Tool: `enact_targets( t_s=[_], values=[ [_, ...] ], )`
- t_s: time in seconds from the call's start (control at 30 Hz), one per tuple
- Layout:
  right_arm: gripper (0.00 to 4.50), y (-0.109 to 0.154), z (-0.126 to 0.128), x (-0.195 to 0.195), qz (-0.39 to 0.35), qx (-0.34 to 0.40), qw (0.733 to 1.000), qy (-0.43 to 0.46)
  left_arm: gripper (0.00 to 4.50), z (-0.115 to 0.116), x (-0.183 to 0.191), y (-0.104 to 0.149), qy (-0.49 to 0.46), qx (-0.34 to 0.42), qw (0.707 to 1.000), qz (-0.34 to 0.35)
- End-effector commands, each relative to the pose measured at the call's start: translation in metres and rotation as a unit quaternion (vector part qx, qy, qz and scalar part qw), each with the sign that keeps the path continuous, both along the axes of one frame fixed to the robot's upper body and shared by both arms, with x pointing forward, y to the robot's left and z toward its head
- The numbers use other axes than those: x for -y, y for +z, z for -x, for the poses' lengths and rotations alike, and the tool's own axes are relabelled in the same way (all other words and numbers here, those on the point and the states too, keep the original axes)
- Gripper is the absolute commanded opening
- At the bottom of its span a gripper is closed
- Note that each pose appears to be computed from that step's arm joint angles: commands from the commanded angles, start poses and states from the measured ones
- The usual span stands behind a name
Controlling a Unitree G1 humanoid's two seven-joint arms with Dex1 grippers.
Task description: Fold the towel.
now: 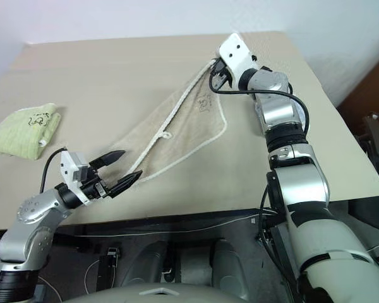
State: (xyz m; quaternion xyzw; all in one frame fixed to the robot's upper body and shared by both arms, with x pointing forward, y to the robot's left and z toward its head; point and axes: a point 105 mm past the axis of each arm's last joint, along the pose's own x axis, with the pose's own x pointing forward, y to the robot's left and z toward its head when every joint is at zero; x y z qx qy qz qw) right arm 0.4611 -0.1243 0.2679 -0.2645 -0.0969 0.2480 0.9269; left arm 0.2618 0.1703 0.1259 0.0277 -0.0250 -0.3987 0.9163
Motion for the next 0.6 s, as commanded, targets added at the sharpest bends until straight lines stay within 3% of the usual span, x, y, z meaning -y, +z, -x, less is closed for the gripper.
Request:
enact_targets(
  t_s=[0.03,0.2,0.37,0.6],
  values=[
    [0.01,0.046,0.004,0.01,-0.023,0.063,0.997,-0.031,4.5,0.004,0.002,0.006,-0.006,0.024,1.0,-0.009],
    [0.01,0.054,-0.001,0.04,-0.038,0.071,0.991,-0.105,4.5,0.006,-0.006,0.002,0.004,0.024,0.999,-0.024],
    [0.01,0.065,0.004,0.045,-0.047,0.124,0.983,-0.124,4.5,0.004,-0.012,0.001,0.006,0.049,0.996,-0.074],
    [0.01,0.044,0.007,0.037,-0.066,0.103,0.985,-0.119,4.5,-0.017,-0.016,0.011,0.01,0.075,0.992,-0.103]
  ],
)
